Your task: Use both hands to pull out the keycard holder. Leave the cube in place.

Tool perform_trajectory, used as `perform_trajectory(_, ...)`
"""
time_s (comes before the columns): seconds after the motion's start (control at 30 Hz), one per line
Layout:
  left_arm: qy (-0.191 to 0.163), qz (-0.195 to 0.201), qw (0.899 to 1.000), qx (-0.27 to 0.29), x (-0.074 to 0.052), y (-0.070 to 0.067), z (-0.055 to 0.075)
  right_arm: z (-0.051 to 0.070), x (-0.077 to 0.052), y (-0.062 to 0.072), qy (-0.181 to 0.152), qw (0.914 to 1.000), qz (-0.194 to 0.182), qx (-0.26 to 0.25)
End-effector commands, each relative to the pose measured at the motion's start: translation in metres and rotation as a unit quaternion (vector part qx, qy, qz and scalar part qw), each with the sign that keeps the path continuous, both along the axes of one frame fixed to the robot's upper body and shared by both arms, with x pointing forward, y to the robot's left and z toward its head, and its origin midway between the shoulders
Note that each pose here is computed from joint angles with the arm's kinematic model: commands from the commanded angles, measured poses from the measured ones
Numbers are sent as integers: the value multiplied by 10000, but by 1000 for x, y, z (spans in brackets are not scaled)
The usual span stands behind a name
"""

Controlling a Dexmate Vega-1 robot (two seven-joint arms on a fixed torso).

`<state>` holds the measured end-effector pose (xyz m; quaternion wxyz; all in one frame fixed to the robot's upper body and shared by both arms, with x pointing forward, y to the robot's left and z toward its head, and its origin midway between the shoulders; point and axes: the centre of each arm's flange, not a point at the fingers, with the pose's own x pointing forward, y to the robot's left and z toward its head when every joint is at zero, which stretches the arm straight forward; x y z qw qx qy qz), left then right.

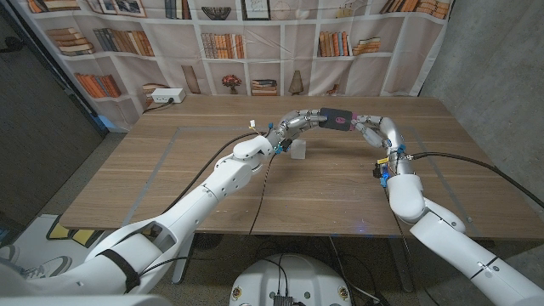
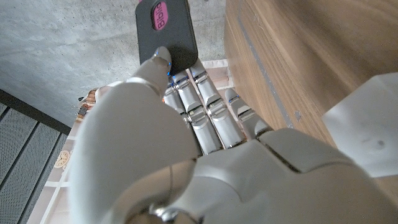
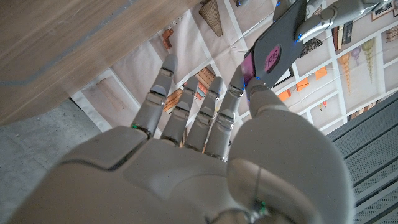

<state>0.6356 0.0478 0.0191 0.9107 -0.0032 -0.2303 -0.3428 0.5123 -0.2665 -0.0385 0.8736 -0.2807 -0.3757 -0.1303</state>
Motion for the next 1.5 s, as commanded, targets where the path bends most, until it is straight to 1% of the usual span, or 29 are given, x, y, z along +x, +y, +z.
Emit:
perform_trajectory(0.03,11,29,10000,-35,1,0,1,2,2,1,-80,9994,222,-262)
perform_trajectory(0.4,30,35,10000,-20,2,-1,2,0,4,-3,-214,9988,434,-123)
perform_trajectory(0.5,36,42,10000,-19,3,0,2,1,4,-3,-218,9985,463,-167)
perform_trajectory(0.7,20,62,10000,-34,3,1,4,2,5,-3,-133,9984,476,-286)
perform_trajectory(1.17,9,152,9998,-138,6,7,6,0,7,-7,36,9978,579,-327)
perform_trajectory(1.5,17,159,9998,-155,6,9,5,-1,6,-7,82,9985,477,-256)
